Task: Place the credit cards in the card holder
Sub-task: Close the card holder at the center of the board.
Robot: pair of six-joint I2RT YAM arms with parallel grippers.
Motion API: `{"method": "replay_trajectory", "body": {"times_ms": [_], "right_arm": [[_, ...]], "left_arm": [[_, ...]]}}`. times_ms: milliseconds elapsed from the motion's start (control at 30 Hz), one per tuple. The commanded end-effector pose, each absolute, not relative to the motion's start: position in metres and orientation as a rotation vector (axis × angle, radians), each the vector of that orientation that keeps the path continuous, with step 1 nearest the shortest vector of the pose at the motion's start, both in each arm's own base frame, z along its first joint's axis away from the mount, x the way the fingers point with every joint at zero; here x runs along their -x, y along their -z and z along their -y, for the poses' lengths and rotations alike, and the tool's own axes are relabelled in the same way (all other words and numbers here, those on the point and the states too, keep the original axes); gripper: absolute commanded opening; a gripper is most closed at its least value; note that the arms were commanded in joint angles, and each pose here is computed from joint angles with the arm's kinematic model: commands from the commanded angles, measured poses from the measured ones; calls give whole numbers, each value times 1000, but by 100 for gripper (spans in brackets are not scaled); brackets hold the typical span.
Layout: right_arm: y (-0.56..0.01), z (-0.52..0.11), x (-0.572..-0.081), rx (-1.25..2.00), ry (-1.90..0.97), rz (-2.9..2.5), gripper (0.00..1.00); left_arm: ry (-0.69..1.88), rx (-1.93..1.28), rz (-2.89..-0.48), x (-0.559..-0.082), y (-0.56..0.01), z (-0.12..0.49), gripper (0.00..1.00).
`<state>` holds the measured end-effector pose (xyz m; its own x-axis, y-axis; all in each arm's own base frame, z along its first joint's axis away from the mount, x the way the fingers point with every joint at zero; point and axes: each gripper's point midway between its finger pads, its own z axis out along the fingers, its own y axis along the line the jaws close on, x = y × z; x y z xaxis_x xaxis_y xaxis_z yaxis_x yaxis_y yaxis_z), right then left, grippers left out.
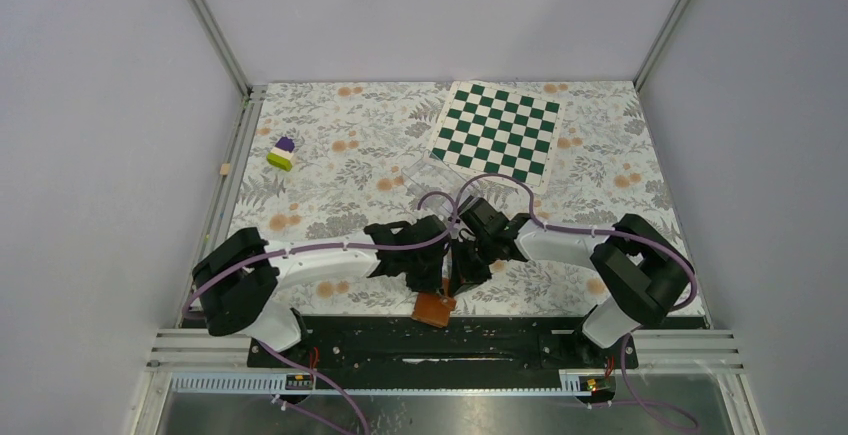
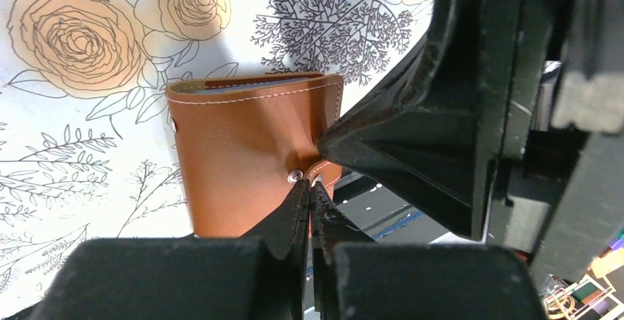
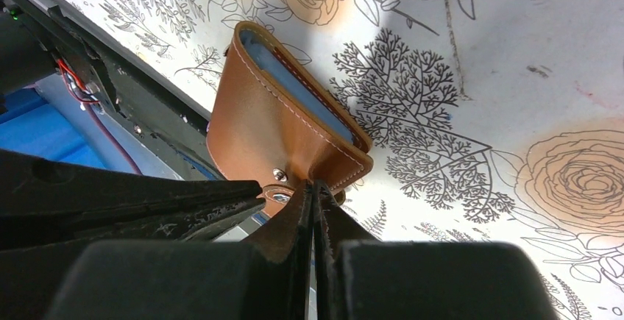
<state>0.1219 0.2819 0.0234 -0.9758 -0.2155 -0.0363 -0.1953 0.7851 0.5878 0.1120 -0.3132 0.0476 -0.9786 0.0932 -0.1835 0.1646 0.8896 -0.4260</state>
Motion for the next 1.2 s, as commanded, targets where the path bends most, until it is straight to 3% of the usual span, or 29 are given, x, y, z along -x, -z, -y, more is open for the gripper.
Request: {"method": "replay_trajectory", "body": {"times_ms": [0,300,500,633,1167], "right_arm": [[-39,-291,-123,-388,1053,2944,2],[-44,-285,-120,-403,1042,2952,2],[-38,-277,-106,-387,1021,2915,2],[-34,-273,-101,-372,1013,2911,2],[-27,-281,-103,-378,998,2890,2]], "left_arm": [[728,-197,-2810,-120,-64,315,0],[724,-206,-2844,-116,-58,315,0],[812,-161,-2844,-114,-58,319,22],[927,-118,-2826,-113,-59,323,25],[993,-131,-2847,-108,-56,330,0]]}}
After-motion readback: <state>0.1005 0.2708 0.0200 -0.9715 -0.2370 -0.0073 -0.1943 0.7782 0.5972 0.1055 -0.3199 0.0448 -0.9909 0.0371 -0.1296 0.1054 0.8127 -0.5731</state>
